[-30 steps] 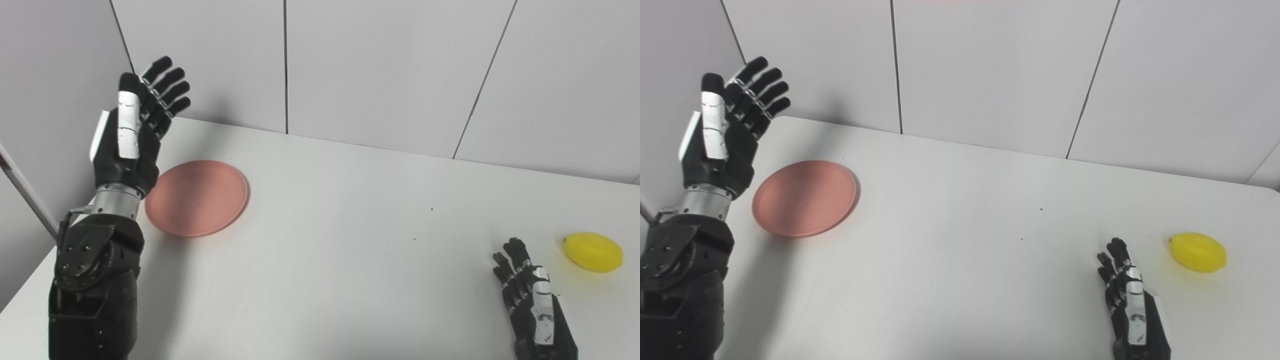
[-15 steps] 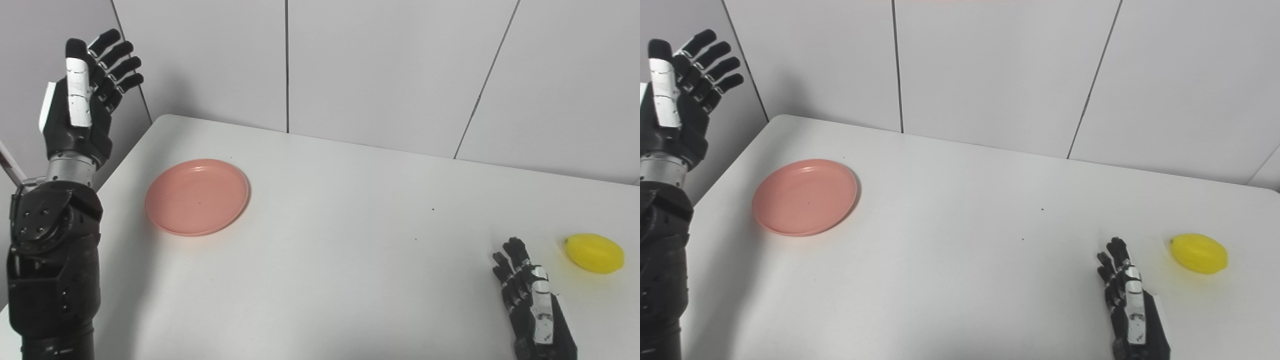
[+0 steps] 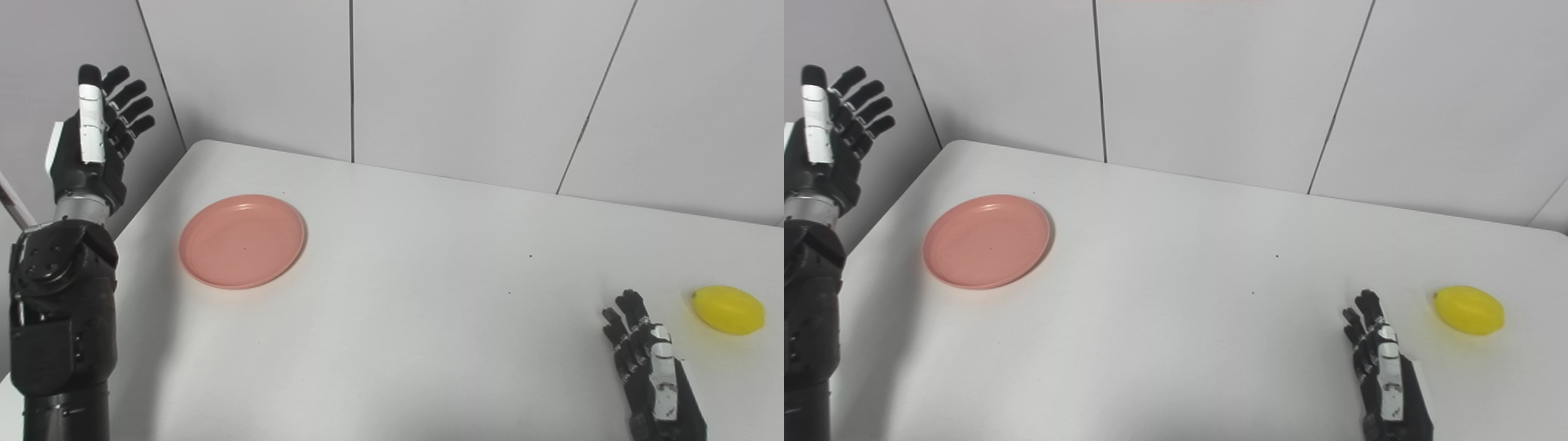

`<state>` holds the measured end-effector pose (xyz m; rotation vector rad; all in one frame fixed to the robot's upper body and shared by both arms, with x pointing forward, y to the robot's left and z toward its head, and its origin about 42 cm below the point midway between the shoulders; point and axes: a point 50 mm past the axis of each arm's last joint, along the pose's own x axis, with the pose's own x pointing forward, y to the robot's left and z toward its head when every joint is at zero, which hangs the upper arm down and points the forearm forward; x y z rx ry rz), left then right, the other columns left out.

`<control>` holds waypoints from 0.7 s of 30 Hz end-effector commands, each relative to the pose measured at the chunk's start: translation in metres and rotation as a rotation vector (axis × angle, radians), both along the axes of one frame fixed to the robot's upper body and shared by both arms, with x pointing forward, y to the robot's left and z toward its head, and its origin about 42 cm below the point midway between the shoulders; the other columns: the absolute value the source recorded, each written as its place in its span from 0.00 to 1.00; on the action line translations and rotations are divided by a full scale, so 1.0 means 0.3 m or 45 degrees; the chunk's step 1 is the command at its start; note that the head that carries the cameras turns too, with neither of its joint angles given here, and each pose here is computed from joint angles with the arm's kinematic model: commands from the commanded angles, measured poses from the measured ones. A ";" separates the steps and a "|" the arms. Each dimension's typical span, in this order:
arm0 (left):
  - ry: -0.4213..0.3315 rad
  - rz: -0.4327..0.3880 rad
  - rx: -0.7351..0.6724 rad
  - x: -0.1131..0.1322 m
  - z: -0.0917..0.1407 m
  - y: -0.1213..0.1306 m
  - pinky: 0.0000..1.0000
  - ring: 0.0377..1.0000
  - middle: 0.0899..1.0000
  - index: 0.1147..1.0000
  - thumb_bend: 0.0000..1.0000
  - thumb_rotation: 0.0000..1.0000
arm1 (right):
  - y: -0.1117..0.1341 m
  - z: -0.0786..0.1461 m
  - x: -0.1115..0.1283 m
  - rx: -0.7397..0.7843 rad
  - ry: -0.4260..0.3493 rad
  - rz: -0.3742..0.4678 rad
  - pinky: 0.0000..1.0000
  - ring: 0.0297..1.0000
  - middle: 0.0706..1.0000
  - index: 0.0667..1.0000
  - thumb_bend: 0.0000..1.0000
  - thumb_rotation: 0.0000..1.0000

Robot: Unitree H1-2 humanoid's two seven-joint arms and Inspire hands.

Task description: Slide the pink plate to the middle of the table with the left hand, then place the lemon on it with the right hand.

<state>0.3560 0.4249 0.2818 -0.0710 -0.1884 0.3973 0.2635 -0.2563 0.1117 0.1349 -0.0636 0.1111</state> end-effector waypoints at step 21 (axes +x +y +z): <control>0.013 -0.059 -0.100 0.098 -0.254 0.164 0.81 0.83 0.81 0.84 1.00 0.79 | 0.023 -0.030 -0.027 0.019 0.024 -0.006 1.00 0.94 0.96 0.95 0.71 1.00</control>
